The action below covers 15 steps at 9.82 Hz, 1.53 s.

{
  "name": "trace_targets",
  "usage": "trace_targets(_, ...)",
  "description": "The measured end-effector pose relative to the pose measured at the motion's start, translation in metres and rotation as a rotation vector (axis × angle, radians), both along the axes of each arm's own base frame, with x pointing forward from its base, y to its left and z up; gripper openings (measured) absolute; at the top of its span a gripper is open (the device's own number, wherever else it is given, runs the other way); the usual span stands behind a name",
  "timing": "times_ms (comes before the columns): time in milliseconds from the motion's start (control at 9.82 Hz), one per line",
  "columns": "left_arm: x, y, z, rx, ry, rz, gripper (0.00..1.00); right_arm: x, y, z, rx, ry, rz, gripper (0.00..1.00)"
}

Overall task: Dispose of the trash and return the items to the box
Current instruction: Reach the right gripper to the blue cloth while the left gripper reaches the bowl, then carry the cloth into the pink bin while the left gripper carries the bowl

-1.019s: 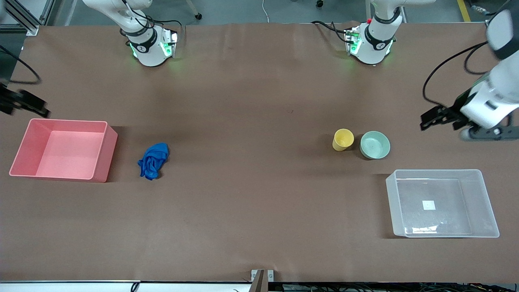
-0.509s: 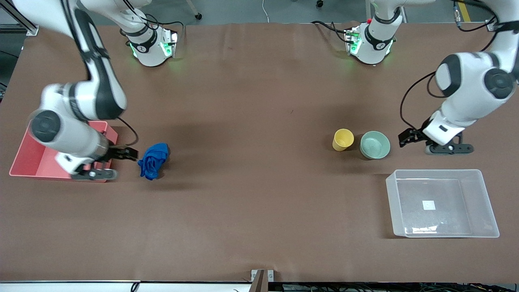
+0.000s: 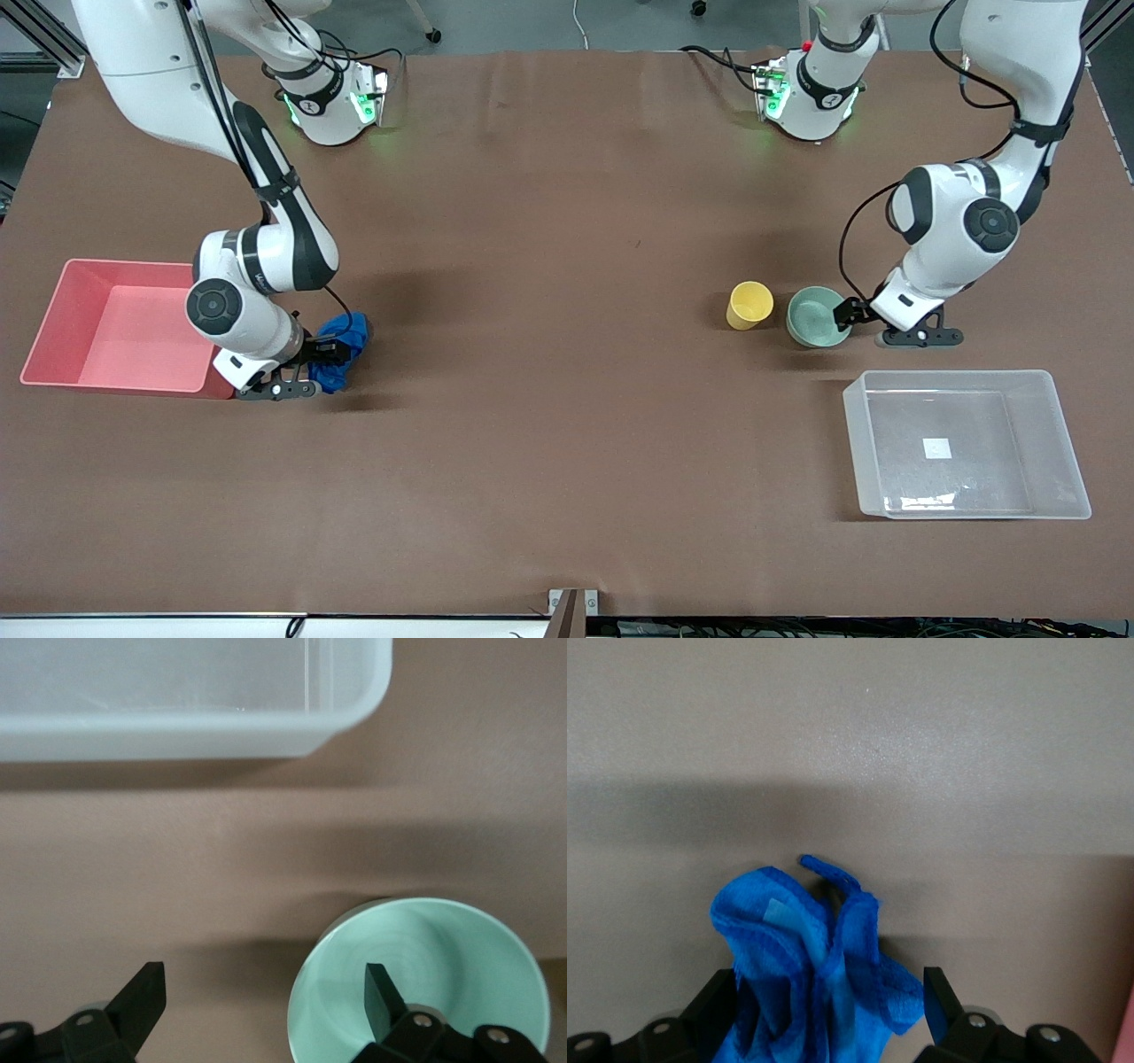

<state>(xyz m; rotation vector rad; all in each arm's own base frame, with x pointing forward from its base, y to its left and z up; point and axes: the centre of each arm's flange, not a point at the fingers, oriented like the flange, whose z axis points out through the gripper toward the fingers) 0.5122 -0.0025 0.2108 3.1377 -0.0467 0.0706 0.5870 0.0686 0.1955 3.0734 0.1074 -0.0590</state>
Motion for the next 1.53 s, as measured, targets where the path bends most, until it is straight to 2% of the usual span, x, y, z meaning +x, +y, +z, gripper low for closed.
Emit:
trace_targets(102,-0.001,-0.001,-0.009,0.001,0.000,-0.007,0.94,-0.005,0.000,-0.007,0.003,-0.018,0.003,0.87)
trace_targets(204,-0.002,-0.003,-0.013,0.000,0.001,-0.011,0.89,-0.012,-0.001,-0.013,0.008,-0.017,-0.011,0.69)
trace_targets(407,-0.005,-0.008,-0.016,-0.003,0.009,-0.023,0.57,-0.013,0.005,-0.013,0.035,-0.019,-0.046,0.39)
trace_targets(509,-0.008,-0.013,-0.018,-0.005,0.016,-0.031,0.41,-0.013,0.008,-0.010,0.038,-0.003,-0.051,0.23)
trace_targets(611,-0.010,-0.017,-0.019,-0.007,0.021,-0.040,0.27,-0.008,0.010,0.002,0.035,0.052,-0.061,0.16)
trace_targets(713,-0.011,-0.020,-0.018,-0.009,0.019,-0.045,0.13,0.006,0.010,0.036,0.030,0.118,-0.076,0.15)
trace_targets(815,-0.010,-0.021,-0.010,-0.010,0.004,-0.049,0.06,0.025,-0.002,0.094,0.031,0.158,-0.104,0.15)
trace_targets(917,-0.008,-0.021,0.003,-0.010,-0.021,-0.049,0.05,0.036,-0.034,0.159,0.042,0.175,-0.136,0.15)
trace_targets(1019,-0.004,-0.021,0.020,-0.011,-0.053,-0.049,0.04,0.037,-0.079,0.214,0.059,0.159,-0.169,0.15)
trace_targets(1120,0.000,-0.020,0.039,-0.011,-0.085,-0.047,0.04,0.031,-0.134,0.241,0.070,0.135,-0.172,0.13)
trace_targets(1324,0.025,-0.017,0.094,-0.013,-0.101,-0.041,0.04,0.010,-0.253,0.232,0.081,0.104,-0.124,0.13)
trace_targets(1528,0.066,-0.012,0.159,-0.015,-0.109,-0.034,0.04,-0.015,-0.317,0.169,0.084,0.088,-0.101,0.13)
